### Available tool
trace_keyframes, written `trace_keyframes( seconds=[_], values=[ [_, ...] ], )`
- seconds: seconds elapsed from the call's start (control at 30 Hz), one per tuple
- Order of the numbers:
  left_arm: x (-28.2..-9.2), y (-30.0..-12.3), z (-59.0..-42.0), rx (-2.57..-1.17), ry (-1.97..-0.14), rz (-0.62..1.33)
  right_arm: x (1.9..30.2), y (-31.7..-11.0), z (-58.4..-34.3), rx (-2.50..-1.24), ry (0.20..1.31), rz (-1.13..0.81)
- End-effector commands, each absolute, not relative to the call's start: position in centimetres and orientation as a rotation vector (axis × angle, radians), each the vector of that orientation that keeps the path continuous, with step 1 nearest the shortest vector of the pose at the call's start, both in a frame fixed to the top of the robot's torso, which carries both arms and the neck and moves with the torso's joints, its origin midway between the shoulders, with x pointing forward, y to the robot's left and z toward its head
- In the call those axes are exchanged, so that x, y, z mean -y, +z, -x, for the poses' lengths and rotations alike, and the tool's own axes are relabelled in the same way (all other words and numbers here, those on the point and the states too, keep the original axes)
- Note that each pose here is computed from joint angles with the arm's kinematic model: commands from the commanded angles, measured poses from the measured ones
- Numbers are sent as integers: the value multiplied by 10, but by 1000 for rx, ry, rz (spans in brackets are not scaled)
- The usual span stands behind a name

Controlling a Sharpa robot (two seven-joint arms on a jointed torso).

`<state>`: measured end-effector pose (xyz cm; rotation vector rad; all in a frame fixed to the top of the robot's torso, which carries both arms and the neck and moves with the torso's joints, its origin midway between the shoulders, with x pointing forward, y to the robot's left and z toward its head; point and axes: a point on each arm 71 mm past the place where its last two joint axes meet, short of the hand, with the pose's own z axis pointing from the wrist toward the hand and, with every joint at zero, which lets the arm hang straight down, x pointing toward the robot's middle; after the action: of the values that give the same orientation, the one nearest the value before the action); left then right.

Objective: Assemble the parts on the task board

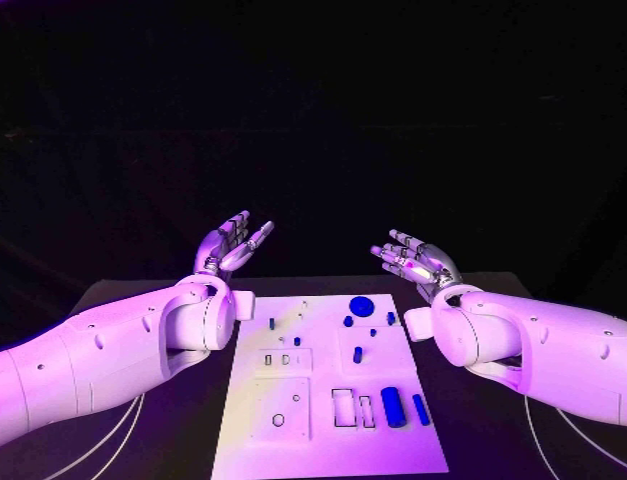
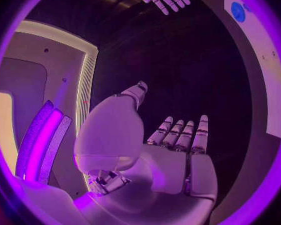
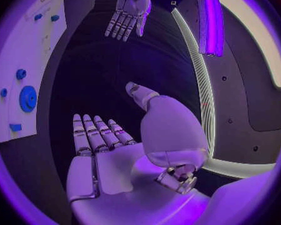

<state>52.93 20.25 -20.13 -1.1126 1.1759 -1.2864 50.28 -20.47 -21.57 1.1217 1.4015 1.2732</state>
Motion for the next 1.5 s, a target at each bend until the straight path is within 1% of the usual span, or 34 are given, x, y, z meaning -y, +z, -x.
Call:
trace_keyframes(
  seconds=[0.03,0.27,0.3,0.43,0.47,0.73,0.97,1.2,1.4,1.5],
  values=[
    [-196,-197,-531,-1186,-1393,1070,195,-216,-505,-1566,1386,-1060],
    [-196,-197,-531,-1186,-1393,1070,196,-214,-509,-1612,1397,-1035],
    [-217,-193,-524,-1216,-1379,1058,216,-194,-521,-1549,1211,-620],
    [-220,-190,-520,-1223,-1382,1042,216,-187,-522,-1541,1144,-481],
    [-221,-190,-518,-1224,-1383,1039,215,-184,-522,-1541,1116,-420],
    [-224,-183,-510,-1233,-1407,1026,213,-174,-523,-1562,987,-180],
    [-222,-173,-499,-1250,-1453,998,210,-169,-523,-1602,837,15],
    [-218,-162,-480,-1278,-1522,977,203,-169,-521,-1628,662,226],
    [-214,-153,-466,-1290,-1577,965,197,-170,-521,-1626,571,335],
    [-212,-149,-461,-1292,-1598,959,195,-171,-521,-1627,542,363]
  ],
)
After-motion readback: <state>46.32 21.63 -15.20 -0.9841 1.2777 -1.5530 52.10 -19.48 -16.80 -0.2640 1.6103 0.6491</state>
